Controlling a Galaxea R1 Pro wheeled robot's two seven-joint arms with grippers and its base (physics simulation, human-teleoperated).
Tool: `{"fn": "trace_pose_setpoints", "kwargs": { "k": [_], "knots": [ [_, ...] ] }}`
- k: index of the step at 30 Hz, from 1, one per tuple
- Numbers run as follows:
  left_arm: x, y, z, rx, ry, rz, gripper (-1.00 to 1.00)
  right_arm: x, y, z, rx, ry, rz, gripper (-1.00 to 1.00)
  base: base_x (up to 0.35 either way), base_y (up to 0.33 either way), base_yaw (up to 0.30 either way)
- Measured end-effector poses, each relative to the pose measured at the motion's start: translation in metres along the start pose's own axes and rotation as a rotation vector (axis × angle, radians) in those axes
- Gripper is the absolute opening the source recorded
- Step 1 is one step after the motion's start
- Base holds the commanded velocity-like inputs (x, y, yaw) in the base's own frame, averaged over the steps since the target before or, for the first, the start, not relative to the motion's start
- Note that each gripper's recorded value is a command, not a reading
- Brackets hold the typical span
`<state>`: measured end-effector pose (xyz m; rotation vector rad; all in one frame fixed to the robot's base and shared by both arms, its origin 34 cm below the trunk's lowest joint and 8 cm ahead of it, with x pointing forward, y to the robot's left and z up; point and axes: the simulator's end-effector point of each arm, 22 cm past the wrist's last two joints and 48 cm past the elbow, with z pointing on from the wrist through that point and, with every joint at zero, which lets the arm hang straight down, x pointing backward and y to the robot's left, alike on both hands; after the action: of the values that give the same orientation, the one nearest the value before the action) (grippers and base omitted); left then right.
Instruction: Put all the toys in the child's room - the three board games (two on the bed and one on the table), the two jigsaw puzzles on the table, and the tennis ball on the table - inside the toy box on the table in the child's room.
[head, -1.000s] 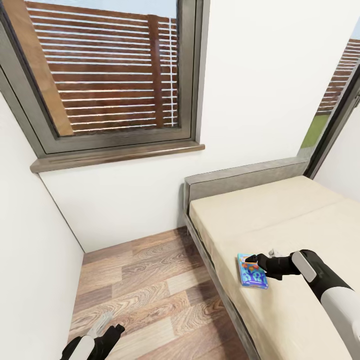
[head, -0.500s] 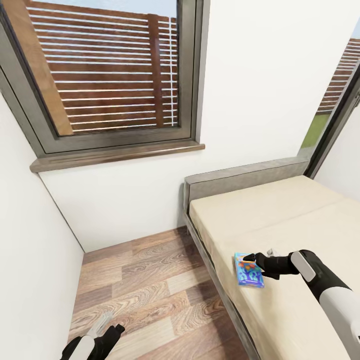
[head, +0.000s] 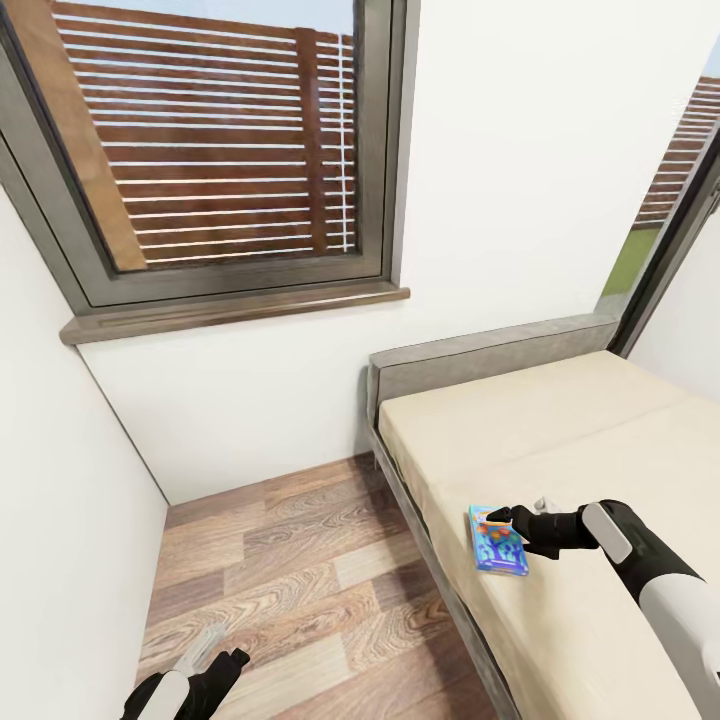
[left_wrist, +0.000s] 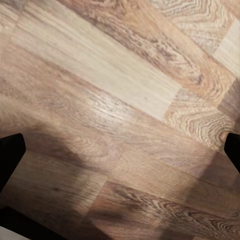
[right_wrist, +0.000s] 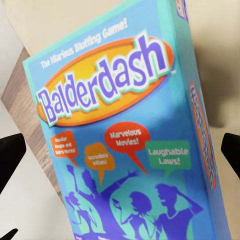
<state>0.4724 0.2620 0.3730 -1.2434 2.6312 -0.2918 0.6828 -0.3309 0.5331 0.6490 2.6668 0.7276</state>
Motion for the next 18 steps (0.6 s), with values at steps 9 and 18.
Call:
{"fn": "trace_pose_setpoints", "kwargs": {
  "k": [9, 18],
  "knots": [
    [0.0, 0.0, 0.0, 0.0, 0.0, 0.0, 1.0, 0.0, -0.0002, -0.0001, 0.0, 0.0, 0.0, 1.0, 0.0, 0.0, 0.0],
    [0.0, 0.0, 0.0, 0.0, 0.0, 0.0, 1.0, 0.0, -0.0004, -0.0002, 0.0, 0.0, 0.001, 1.0, 0.0, 0.0, 0.0]
  ]
}}
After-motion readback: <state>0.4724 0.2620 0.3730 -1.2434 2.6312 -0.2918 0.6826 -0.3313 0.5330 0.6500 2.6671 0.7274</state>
